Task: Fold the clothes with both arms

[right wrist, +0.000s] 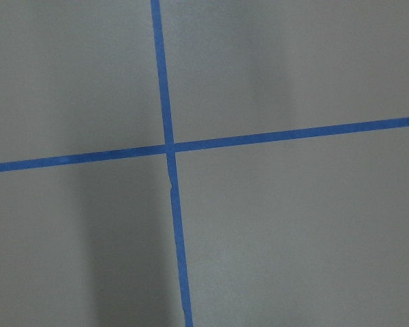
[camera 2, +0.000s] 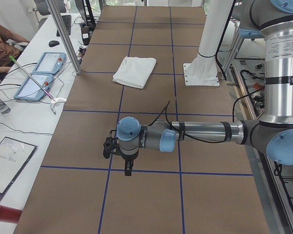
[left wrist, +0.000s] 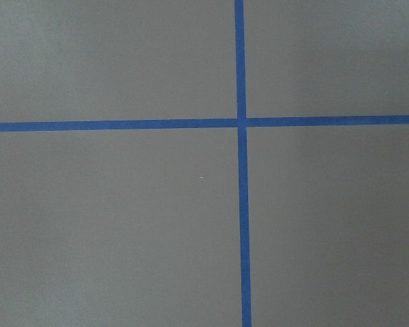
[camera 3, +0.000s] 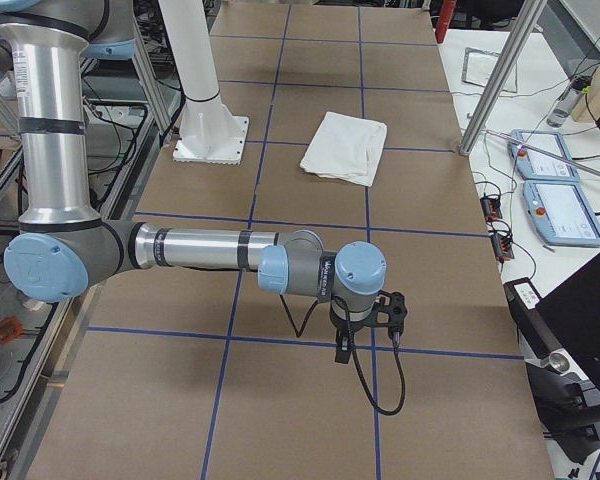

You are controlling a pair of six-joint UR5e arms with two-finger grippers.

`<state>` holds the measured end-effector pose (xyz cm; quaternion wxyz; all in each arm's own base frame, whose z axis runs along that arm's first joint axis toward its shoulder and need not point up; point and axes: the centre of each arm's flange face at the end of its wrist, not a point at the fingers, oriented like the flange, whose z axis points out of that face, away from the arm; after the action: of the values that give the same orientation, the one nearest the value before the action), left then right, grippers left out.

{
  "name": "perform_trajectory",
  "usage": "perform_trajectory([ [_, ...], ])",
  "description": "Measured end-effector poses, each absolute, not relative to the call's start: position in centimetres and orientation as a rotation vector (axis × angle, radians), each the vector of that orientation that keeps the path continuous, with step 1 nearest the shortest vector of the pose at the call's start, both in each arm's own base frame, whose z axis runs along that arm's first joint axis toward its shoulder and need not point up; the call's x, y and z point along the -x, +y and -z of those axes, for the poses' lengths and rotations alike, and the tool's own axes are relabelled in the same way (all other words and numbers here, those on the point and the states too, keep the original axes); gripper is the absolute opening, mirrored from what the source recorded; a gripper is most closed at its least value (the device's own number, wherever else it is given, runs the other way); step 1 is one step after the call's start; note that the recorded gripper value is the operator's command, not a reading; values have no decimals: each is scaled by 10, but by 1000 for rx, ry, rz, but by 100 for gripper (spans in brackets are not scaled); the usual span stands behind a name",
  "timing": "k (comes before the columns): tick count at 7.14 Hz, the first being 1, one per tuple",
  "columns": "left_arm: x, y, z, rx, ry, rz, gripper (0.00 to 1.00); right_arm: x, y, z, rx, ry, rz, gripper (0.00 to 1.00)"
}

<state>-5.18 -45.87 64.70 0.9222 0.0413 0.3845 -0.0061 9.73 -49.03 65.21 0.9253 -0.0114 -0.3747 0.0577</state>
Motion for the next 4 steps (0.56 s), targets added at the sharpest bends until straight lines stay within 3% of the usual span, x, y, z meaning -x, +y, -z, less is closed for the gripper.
perform_trajectory([
  [4,52,-459,-647,-84,791,14,100,-99,-488,-654,13,-748,-89,100],
])
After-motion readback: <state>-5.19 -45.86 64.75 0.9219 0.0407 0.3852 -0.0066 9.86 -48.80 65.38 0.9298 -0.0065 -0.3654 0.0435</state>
